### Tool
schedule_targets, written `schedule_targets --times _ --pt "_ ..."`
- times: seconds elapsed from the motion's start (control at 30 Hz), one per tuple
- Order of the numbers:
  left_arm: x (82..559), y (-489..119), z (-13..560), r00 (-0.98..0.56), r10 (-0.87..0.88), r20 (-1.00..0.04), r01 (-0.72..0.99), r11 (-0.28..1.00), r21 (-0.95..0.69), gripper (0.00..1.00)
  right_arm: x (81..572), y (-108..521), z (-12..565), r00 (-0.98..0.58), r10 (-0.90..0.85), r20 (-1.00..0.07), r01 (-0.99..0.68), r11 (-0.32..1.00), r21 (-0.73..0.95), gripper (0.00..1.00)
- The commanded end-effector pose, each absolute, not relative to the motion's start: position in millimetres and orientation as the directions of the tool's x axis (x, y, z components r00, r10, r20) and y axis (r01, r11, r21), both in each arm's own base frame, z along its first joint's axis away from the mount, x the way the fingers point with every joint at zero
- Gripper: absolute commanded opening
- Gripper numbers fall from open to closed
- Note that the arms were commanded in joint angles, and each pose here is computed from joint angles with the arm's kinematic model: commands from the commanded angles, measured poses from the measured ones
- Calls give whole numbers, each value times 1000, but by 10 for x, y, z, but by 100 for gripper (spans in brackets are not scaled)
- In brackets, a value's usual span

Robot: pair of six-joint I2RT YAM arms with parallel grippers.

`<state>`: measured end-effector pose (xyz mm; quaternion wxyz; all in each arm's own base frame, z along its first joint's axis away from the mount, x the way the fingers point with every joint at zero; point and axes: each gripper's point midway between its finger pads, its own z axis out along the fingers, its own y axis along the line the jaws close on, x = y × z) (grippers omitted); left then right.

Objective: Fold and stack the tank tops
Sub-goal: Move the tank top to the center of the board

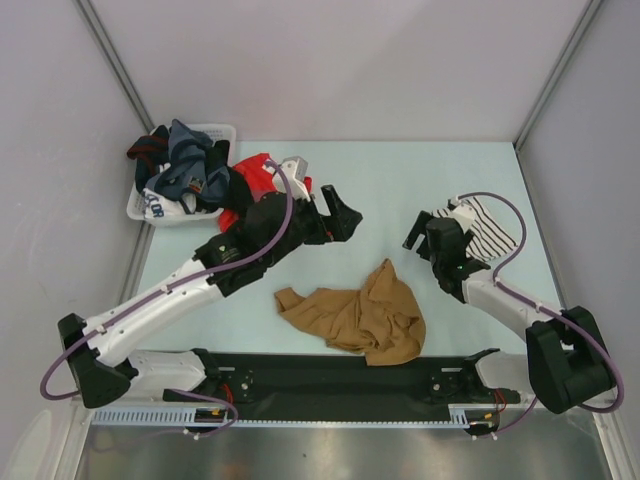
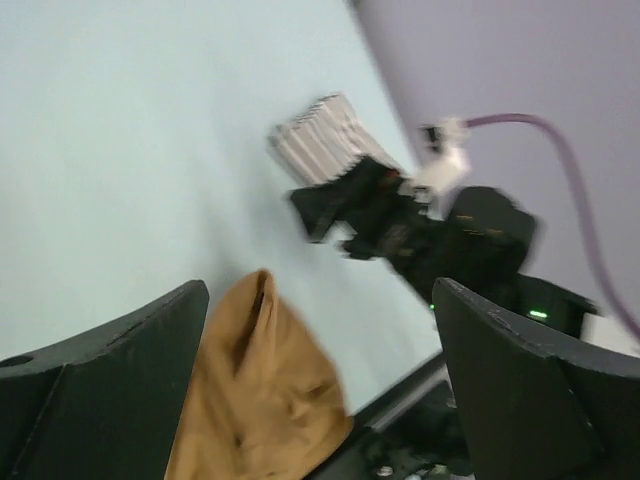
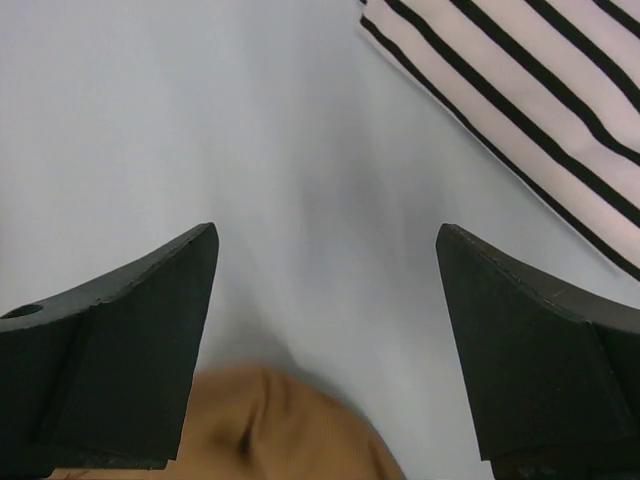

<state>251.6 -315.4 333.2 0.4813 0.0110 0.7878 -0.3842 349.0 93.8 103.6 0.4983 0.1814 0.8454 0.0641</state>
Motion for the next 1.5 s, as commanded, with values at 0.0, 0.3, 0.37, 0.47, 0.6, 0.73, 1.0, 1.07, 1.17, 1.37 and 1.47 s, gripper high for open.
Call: schedule_targets --times 0.0,0.3,0.37,0.47,0.6,0.73,1.0,1.07,1.17,1.37,1.47 --pt "2785 -2702 2890 -517 -266 -814 228 873 -431 100 3465 869 1083 -402 418 -815 275 904 327 95" --pt "3309 -1360 1686 -512 -409 -755 -295 910 -293 100 3489 969 1024 -437 413 -799 245 909 336 95" --pt "3407 -1110 1601 -493 -402 -772 -372 899 -230 100 3489 981 1020 -440 413 -797 241 910 339 95" --pt "3556 -874 1378 -556 -352 -753 -436 895 -96 100 3497 986 1026 -440 414 -797 238 910 341 95" --pt "3807 -704 1003 -669 -274 -691 -478 871 117 100 3499 1007 1005 -449 411 -793 233 911 341 95" --pt "4036 -620 640 -726 -280 -627 -475 865 164 100 3507 1024 1008 -452 412 -791 225 911 346 95" --pt "4324 -558 301 -777 -276 -565 -460 862 211 100 3508 1033 998 -455 411 -790 220 911 347 95" --pt "4414 -613 297 -769 -275 -577 -426 893 143 78 3505 1037 988 -458 409 -789 218 912 347 95" --pt "4379 -618 256 -776 -287 -561 -401 912 89 61 3512 1051 999 -459 413 -787 212 911 354 95" --pt "4328 -747 403 -759 -290 -583 -325 945 -46 0 3503 1053 997 -463 416 -783 208 909 360 95" --pt "4158 -820 528 -743 -289 -604 -289 952 -100 0 3508 1047 998 -462 417 -783 206 909 362 95"
